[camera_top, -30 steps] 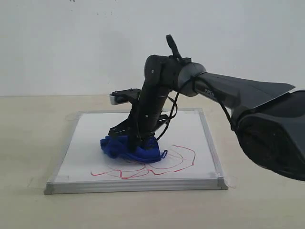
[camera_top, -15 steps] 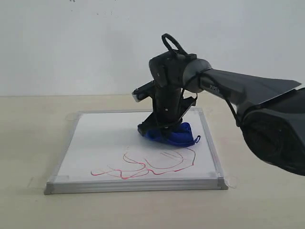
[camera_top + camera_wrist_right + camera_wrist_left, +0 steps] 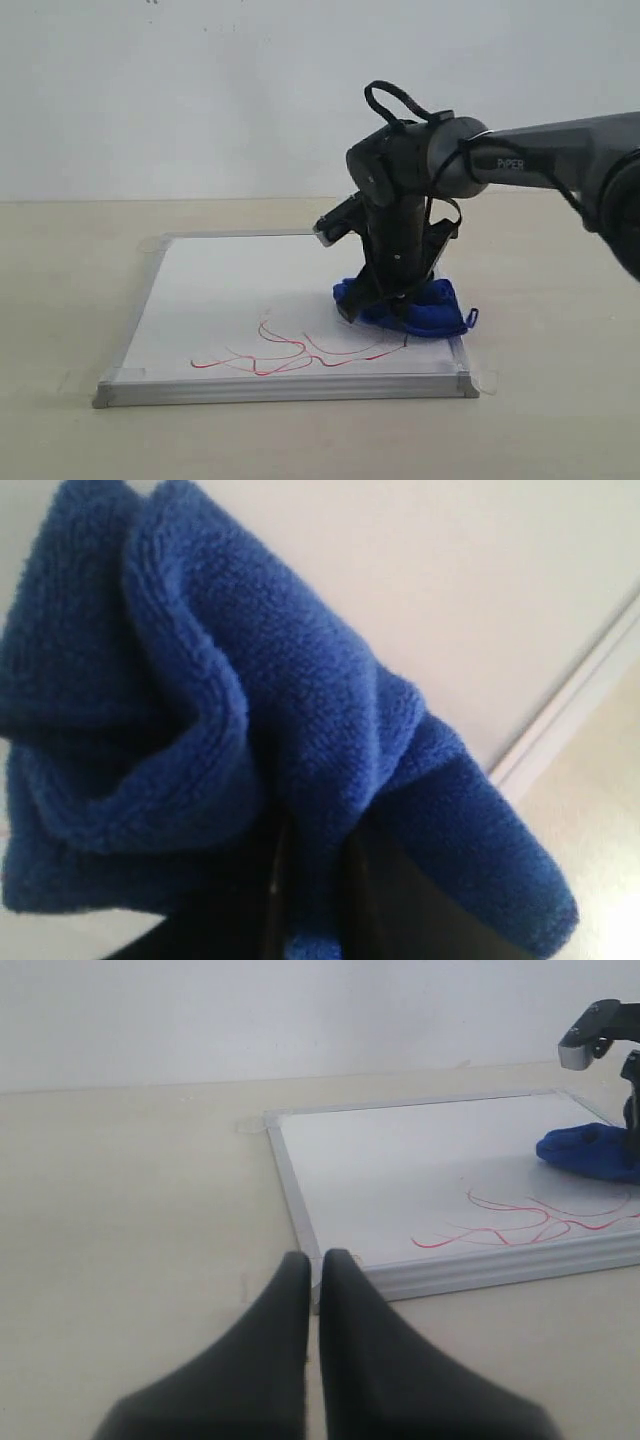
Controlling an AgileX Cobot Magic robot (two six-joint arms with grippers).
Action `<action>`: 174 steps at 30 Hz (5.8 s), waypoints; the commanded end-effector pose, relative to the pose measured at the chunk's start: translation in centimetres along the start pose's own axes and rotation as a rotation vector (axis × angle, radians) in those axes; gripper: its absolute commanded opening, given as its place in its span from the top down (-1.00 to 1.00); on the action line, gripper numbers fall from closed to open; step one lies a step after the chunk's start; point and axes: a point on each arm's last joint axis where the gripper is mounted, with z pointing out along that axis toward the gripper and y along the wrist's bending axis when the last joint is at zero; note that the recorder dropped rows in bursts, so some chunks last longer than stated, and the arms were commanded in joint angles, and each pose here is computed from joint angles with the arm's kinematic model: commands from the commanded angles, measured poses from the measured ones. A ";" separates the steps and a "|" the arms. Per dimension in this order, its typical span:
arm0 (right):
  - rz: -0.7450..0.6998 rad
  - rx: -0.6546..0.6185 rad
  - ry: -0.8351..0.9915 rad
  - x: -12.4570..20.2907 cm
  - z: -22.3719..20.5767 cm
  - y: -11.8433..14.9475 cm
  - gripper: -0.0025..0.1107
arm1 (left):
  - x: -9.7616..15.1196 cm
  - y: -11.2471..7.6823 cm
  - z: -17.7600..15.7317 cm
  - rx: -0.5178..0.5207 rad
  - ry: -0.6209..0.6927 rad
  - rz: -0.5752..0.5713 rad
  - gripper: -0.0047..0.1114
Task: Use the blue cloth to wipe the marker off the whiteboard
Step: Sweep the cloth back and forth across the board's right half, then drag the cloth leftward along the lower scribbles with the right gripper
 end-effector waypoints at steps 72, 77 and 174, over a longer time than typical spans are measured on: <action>-0.175 -0.153 -0.120 -2.5 -1.6 9.9 0.96 | 0.1 -0.1 0.0 0.010 -0.004 -0.005 0.85; -0.001 0.051 0.132 -0.2 1.2 1.4 0.96 | 0.1 -0.1 0.0 0.010 -0.004 -0.005 0.85; -0.180 -0.373 -0.287 -5.4 -0.4 13.6 0.96 | 0.1 -0.1 0.0 0.010 -0.004 -0.005 0.85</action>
